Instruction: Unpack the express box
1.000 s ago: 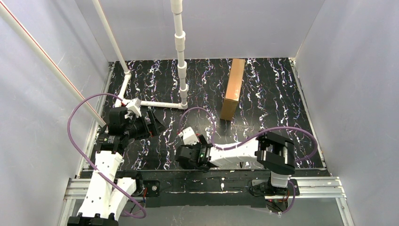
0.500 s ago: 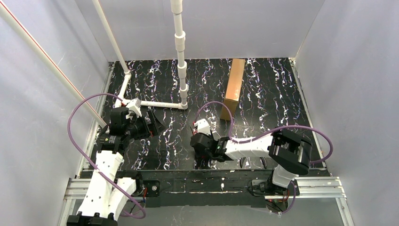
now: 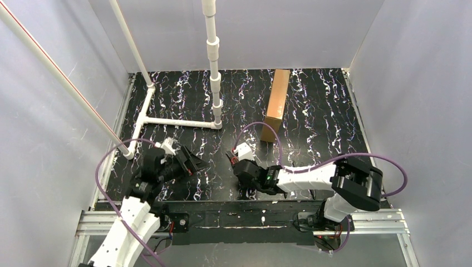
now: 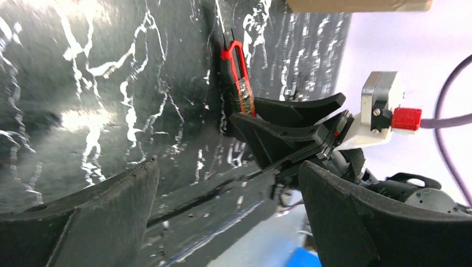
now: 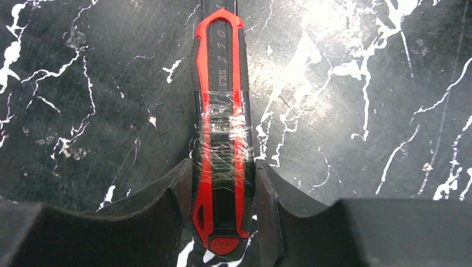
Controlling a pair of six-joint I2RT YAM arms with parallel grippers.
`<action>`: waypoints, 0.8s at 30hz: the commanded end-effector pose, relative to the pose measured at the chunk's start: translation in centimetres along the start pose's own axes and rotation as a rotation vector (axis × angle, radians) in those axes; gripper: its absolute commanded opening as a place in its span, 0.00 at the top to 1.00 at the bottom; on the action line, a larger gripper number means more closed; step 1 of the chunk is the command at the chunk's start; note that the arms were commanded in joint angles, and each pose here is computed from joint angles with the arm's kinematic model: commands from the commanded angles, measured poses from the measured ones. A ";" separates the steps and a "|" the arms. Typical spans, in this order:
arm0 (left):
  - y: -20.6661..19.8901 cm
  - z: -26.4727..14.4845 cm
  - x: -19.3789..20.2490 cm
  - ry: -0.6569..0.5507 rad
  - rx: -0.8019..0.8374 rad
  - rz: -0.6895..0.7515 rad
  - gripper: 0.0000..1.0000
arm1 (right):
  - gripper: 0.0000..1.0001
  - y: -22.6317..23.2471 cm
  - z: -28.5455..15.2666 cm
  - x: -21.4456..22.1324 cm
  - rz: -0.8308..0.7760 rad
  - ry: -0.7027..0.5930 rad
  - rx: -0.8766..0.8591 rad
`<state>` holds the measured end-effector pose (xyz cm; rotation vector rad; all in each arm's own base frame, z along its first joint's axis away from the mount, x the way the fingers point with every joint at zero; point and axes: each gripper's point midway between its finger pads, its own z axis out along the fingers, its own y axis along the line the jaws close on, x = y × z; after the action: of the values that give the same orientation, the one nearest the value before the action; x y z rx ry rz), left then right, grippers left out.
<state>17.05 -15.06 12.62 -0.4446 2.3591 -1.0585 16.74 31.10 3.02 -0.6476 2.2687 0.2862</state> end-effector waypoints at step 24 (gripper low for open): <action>-12.5 2.1 0.3 -0.030 0.306 -0.003 0.41 | 0.99 3.4 -13.4 -14.4 0.228 -0.398 -0.375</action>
<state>17.55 -25.04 20.84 -0.2687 2.1739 -1.4614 15.72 33.06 17.97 -0.5261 2.0056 0.7390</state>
